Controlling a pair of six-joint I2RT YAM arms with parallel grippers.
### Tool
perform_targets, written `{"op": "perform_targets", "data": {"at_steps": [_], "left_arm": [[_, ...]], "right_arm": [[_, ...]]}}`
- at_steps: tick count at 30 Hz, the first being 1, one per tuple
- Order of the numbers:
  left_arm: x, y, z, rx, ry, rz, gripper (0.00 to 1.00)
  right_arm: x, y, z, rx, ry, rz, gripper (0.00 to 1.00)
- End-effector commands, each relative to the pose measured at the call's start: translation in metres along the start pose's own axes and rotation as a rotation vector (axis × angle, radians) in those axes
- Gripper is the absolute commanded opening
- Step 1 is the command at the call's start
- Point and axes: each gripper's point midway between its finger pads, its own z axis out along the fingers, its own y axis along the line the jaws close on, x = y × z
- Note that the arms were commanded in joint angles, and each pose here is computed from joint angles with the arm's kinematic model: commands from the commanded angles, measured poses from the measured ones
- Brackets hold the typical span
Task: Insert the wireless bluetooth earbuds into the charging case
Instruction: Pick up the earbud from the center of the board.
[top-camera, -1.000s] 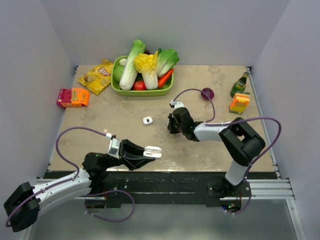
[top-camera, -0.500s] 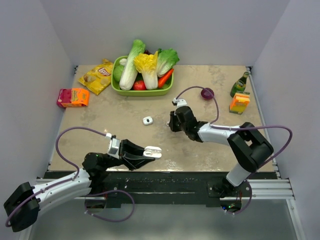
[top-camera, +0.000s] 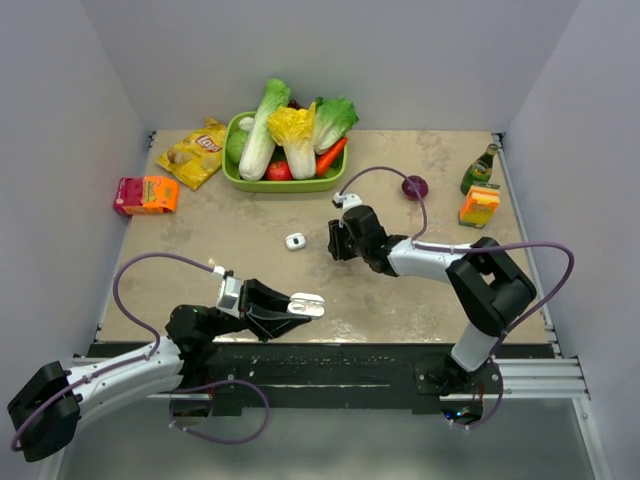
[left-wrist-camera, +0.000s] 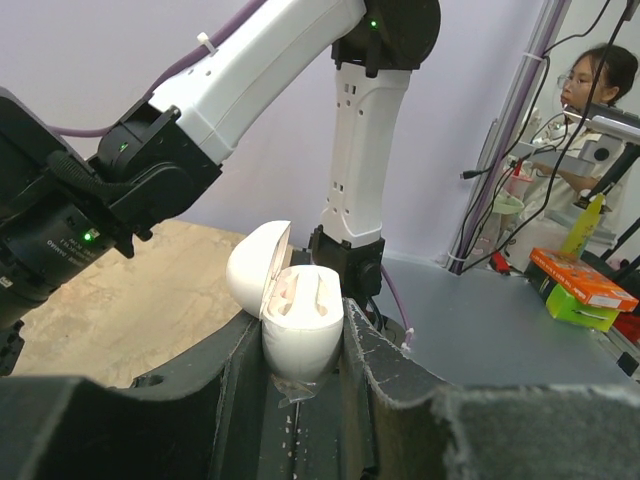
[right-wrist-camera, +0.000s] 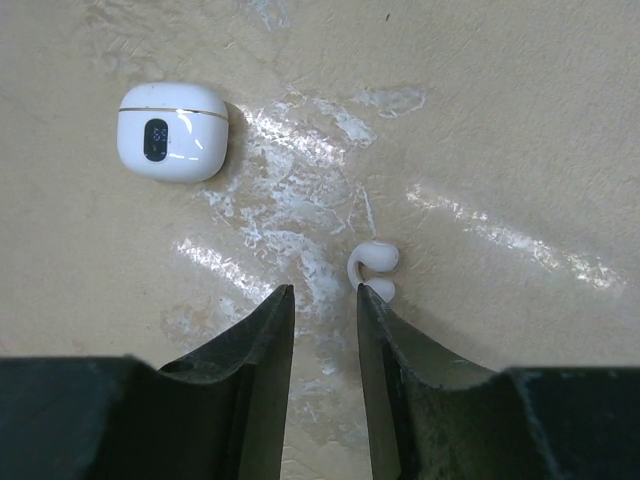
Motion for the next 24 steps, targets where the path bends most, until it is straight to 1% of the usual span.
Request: {"op": "perform_targets", "data": {"at_steps": [1, 7, 15, 24], "left_arm": [[0.001, -0.004, -0.005, 0.02, -0.022, 0.024, 0.0], [0.001, -0.005, -0.005, 0.02, -0.021, 0.024, 0.0], [0.002, -0.006, -0.005, 0.022, -0.019, 0.022, 0.0], [0.003, -0.006, -0.006, 0.025, -0.017, 0.023, 0.0]], "right_arm": [[-0.016, 0.012, 0.003, -0.035, -0.022, -0.031, 0.35], [-0.019, 0.011, 0.009, -0.03, -0.024, -0.033, 0.36], [-0.006, 0.007, 0.019, -0.017, 0.014, -0.039, 0.36], [0.001, -0.003, 0.022, 0.03, 0.024, -0.036, 0.36]]}}
